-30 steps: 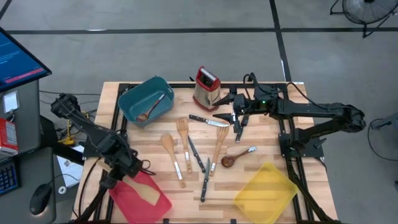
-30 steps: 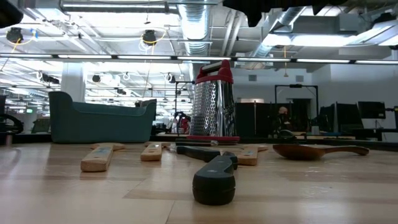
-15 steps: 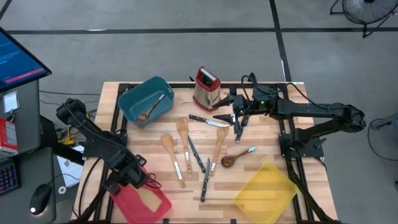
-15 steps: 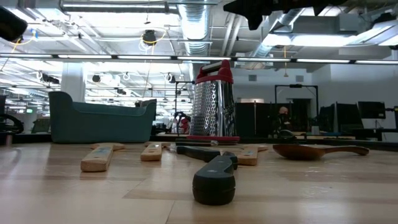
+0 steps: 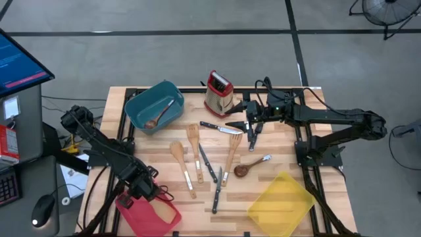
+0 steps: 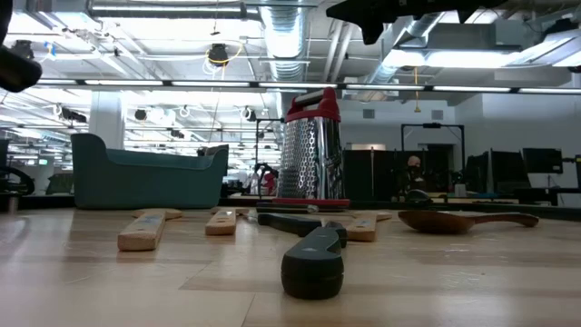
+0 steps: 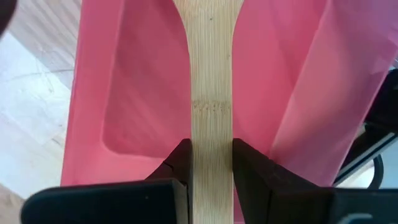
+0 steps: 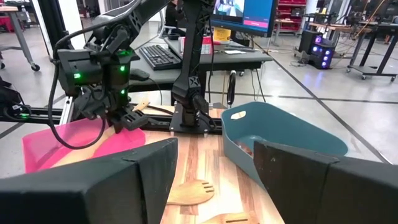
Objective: Pick & Place Kitchen Items
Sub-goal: Put the brown wooden spatula into the pink bin
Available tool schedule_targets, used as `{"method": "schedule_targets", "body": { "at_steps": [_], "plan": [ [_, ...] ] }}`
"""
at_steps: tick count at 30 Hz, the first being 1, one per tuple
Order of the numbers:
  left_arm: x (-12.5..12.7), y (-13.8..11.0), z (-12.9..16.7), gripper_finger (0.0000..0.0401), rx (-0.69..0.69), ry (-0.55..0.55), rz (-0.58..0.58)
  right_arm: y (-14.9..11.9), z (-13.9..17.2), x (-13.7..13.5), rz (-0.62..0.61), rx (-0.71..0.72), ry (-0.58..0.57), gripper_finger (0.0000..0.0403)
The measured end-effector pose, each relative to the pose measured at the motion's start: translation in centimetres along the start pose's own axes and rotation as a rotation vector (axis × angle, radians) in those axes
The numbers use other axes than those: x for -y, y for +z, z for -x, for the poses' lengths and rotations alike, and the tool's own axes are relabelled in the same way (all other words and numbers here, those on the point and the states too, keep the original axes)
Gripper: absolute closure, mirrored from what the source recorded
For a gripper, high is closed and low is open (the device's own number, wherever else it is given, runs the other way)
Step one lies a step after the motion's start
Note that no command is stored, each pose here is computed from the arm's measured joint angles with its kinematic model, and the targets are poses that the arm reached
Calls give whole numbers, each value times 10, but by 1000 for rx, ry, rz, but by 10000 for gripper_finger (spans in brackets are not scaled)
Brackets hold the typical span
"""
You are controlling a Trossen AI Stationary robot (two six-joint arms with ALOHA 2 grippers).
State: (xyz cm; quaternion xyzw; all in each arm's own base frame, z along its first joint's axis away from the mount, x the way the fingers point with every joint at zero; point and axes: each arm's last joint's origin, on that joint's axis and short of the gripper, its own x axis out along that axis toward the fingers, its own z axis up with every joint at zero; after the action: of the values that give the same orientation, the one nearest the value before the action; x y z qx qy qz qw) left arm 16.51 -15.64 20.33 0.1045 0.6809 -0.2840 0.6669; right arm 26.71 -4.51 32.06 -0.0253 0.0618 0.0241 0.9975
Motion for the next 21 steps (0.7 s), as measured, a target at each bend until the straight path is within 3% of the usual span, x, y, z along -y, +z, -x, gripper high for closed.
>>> {"method": "schedule_targets", "body": {
  "at_steps": [7, 21],
  "plan": [
    [-2, -3, -8, 336, -3, -5, 72, 0, 0, 0, 0, -1, 0, 182],
    [-5, -7, -14, 265, -23, 0, 124, -1, 0, 0, -1, -6, 3, 182]
  ]
}}
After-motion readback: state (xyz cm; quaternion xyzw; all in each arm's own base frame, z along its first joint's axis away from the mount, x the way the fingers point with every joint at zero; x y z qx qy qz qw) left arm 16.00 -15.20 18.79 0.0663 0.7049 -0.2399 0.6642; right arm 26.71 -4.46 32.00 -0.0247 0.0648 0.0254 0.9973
